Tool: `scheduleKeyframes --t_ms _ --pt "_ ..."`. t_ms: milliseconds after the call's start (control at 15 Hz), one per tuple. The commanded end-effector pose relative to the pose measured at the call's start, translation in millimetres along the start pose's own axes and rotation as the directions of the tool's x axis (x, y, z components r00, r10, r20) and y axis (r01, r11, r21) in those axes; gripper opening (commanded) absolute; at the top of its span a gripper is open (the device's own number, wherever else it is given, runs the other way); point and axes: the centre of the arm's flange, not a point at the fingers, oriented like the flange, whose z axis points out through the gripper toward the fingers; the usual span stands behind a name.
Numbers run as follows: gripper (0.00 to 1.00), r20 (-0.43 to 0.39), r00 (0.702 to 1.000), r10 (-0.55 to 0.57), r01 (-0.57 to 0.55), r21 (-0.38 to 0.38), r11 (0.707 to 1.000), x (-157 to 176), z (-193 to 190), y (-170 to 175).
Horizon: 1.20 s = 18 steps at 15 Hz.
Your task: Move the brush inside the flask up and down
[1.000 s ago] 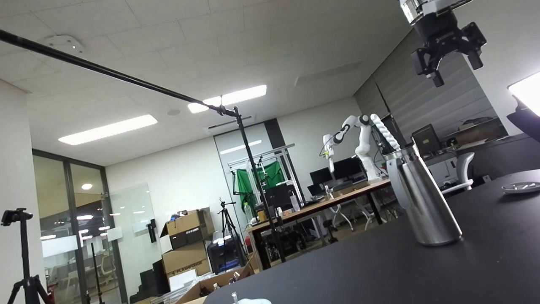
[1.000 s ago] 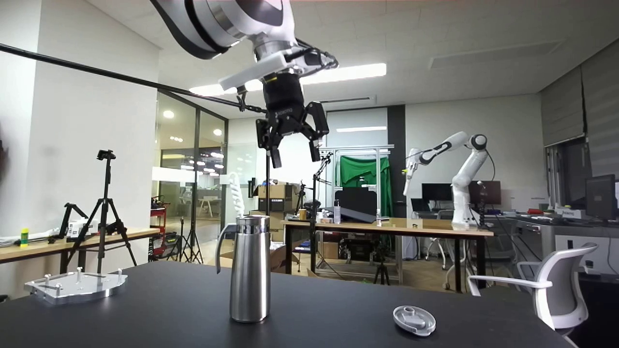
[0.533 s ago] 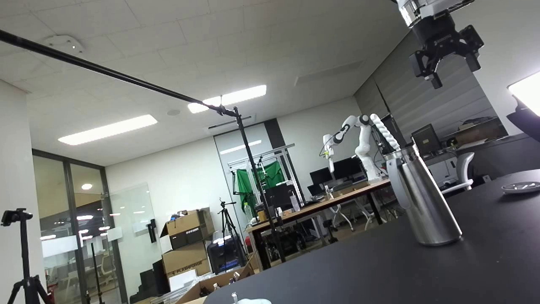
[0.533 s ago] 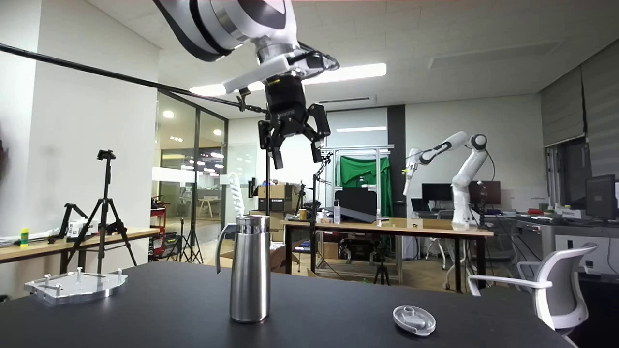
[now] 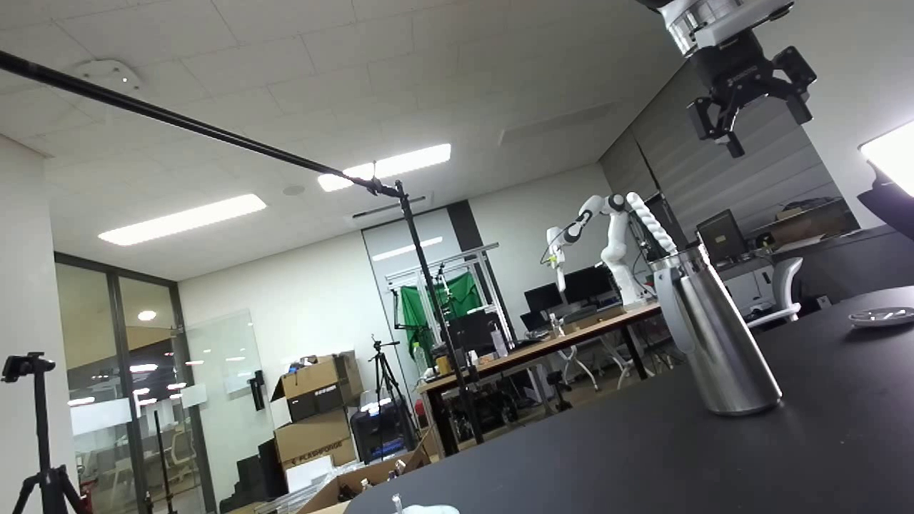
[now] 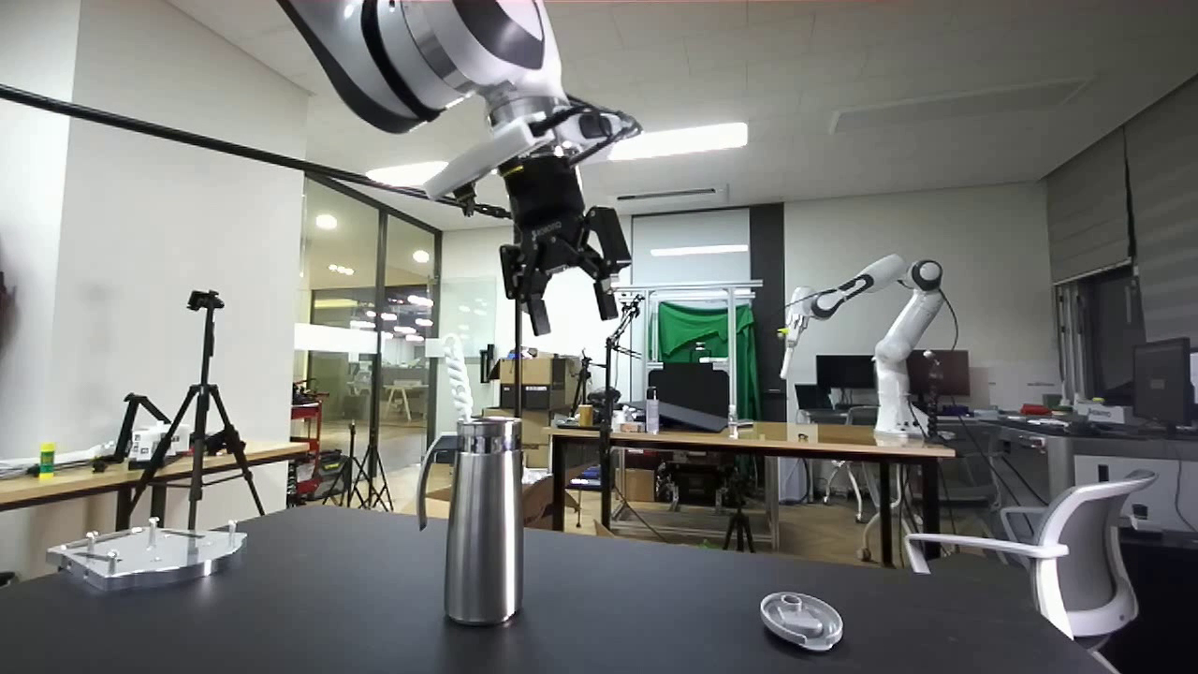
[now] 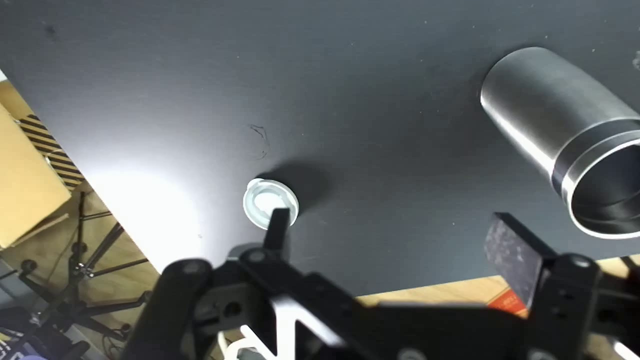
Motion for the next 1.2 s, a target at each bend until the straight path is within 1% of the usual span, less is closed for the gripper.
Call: scheduleKeyframes --t_ms 0,200,400,533,600,733,933,1067,1133 --pt "1.0 -0.018 0.987 0.162 -0.162 -0.054 0.985 23.2 -2.4 -44.9" --pt "1.0 -0.049 0.972 0.23 -0.233 -0.058 0.971 29.9 -5.2 -79.6" --pt "1.0 -0.054 0.954 0.295 -0.298 -0.058 0.953 35.2 -8.0 -109.5" --pt "1.0 -0.059 0.93 0.362 -0.365 -0.059 0.929 38.5 -10.5 -128.8" --pt "1.0 -0.069 0.914 0.401 -0.405 -0.064 0.912 39.9 -11.2 -136.2" --pt "1.0 -0.102 0.87 0.483 -0.491 -0.079 0.868 42.0 -13.3 -148.3" --pt "1.0 -0.101 0.799 0.592 -0.601 -0.121 0.79 41.9 -8.5 -164.7" --pt "1.0 -0.096 0.771 0.63 -0.637 -0.155 0.755 39.2 -1.3 -177.5" --pt "1.0 -0.085 0.764 0.639 -0.644 -0.164 0.747 37.4 1.6 -184.0"
